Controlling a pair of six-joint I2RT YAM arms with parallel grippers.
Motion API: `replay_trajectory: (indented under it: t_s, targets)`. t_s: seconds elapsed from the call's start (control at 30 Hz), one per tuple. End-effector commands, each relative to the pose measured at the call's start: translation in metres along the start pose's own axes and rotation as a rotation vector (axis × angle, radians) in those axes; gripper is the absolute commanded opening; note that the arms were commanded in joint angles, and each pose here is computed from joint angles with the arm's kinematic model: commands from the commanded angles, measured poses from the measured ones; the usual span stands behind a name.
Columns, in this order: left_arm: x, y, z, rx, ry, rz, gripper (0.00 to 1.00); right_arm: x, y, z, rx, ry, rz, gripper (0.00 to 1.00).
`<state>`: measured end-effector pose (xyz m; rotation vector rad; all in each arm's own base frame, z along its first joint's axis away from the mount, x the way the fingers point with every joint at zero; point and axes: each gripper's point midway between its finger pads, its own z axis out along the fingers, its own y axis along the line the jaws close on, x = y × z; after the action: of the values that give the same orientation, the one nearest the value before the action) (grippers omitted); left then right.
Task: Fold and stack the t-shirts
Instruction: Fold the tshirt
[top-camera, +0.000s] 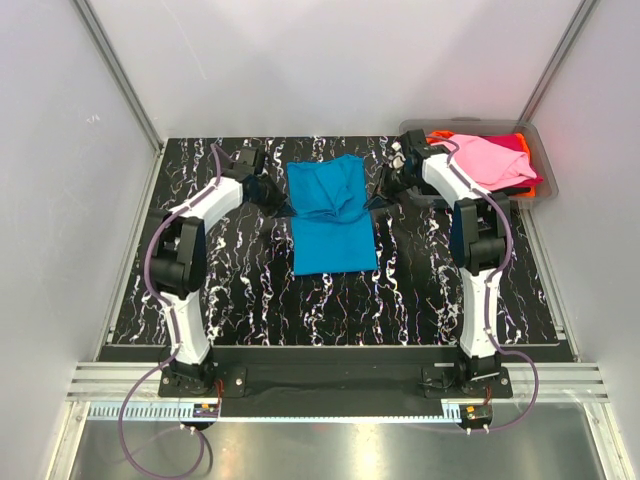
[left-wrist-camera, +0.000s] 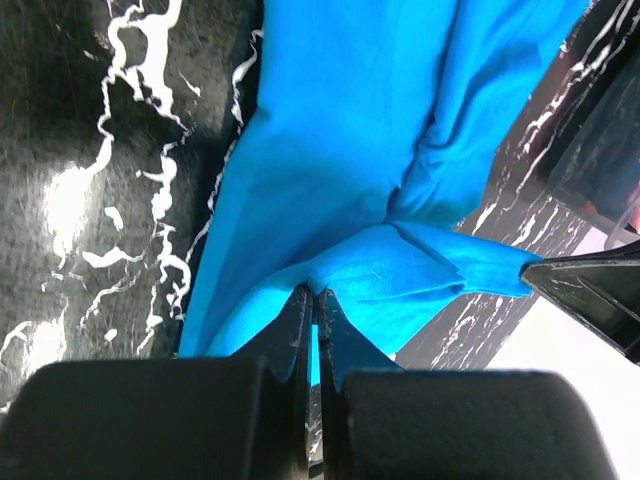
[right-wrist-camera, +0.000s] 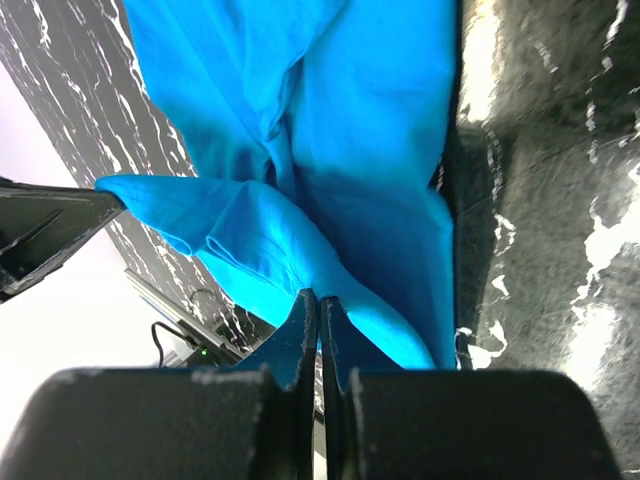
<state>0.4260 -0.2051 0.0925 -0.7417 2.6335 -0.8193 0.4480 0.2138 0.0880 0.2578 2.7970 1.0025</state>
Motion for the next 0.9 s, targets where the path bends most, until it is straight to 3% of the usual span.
replay_trajectory:
  t_s: [0.0,0.33,0.4,0.43,0.5,0.53,0.57,0.67,0.87]
  targets:
    - [-0.008,-0.014,0.004,0.055,0.018,0.019,0.0,-0.012,0.004,-0.008,-0.035,-0.011,-0.005,0.0]
    - [-0.014,0.003,0.022,0.023,0.04,0.008,0.02,-0.022,-0.007,0.008,-0.067,0.021,0.02,0.06]
    - [-0.021,0.001,0.023,0.025,0.024,0.025,0.09,-0.024,-0.014,0.014,-0.062,0.029,0.029,0.09]
    - [-0.025,0.004,0.025,0.02,0.02,0.034,0.14,-0.03,-0.012,0.015,-0.066,0.019,0.02,0.17]
    - [-0.037,0.001,0.024,0.022,-0.006,0.053,0.23,-0.033,-0.018,0.024,-0.062,0.034,0.028,0.22]
    - [-0.042,0.005,0.023,0.004,-0.014,0.047,0.29,-0.047,-0.01,0.019,-0.073,0.003,0.004,0.26]
    - [-0.051,0.0,0.018,0.005,-0.043,0.055,0.43,-0.045,-0.011,0.018,-0.057,0.02,0.016,0.29]
    - [-0.07,-0.016,-0.005,0.042,-0.102,0.095,0.57,-0.069,-0.015,0.003,0.032,-0.035,-0.032,0.41]
    - [-0.052,-0.032,-0.05,0.094,-0.125,0.186,0.61,-0.075,-0.009,-0.037,0.121,-0.106,-0.102,0.56]
